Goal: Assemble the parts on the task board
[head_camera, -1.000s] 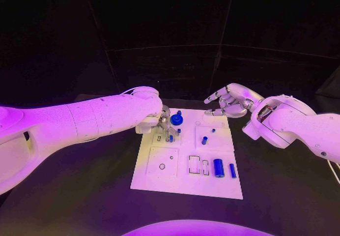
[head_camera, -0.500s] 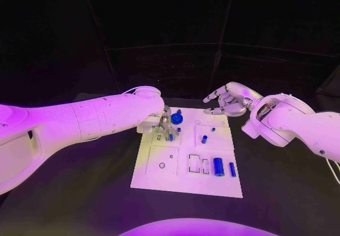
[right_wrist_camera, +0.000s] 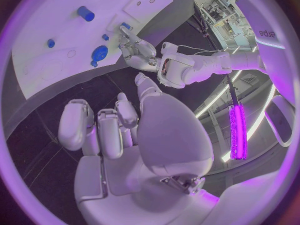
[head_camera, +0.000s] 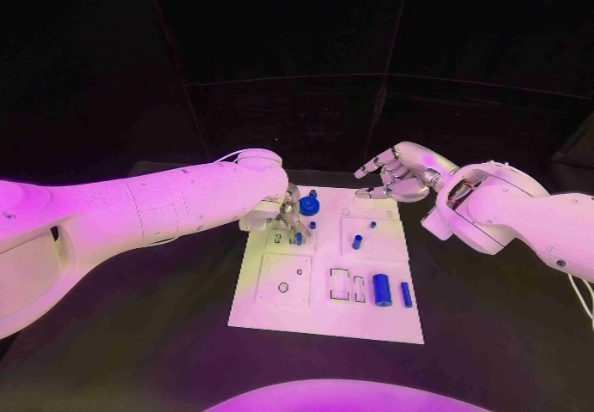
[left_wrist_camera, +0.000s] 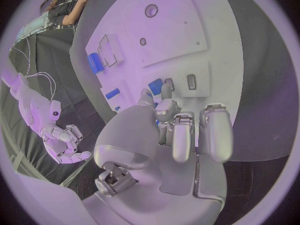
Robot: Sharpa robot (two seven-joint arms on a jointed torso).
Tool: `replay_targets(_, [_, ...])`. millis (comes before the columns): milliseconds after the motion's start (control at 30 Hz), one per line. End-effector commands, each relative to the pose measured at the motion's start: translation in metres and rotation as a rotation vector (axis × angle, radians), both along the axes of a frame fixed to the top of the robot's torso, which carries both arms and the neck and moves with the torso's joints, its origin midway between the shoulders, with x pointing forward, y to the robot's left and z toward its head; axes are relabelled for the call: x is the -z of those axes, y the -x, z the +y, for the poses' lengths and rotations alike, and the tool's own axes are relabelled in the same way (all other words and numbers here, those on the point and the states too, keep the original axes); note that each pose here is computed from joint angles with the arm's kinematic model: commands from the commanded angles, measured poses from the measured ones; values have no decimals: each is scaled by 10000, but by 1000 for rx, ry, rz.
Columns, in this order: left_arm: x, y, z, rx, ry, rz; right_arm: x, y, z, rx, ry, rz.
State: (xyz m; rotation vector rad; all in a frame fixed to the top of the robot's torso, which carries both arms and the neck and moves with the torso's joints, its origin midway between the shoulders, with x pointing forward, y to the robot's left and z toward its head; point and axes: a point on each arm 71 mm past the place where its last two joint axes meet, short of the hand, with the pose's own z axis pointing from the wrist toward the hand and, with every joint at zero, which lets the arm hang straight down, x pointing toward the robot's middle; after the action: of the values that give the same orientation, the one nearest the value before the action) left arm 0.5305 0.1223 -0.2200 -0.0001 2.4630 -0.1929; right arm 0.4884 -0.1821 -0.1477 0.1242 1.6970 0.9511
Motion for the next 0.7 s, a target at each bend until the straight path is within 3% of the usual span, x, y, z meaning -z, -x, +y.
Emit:
replay_targets(33, [-2, 5, -12, 14, -10, 9, -9, 0, 14, -8, 0, 4])
replay_targets(700, [-3, 13, -36, 23, 1, 7, -6, -4, 35, -13, 1, 5])
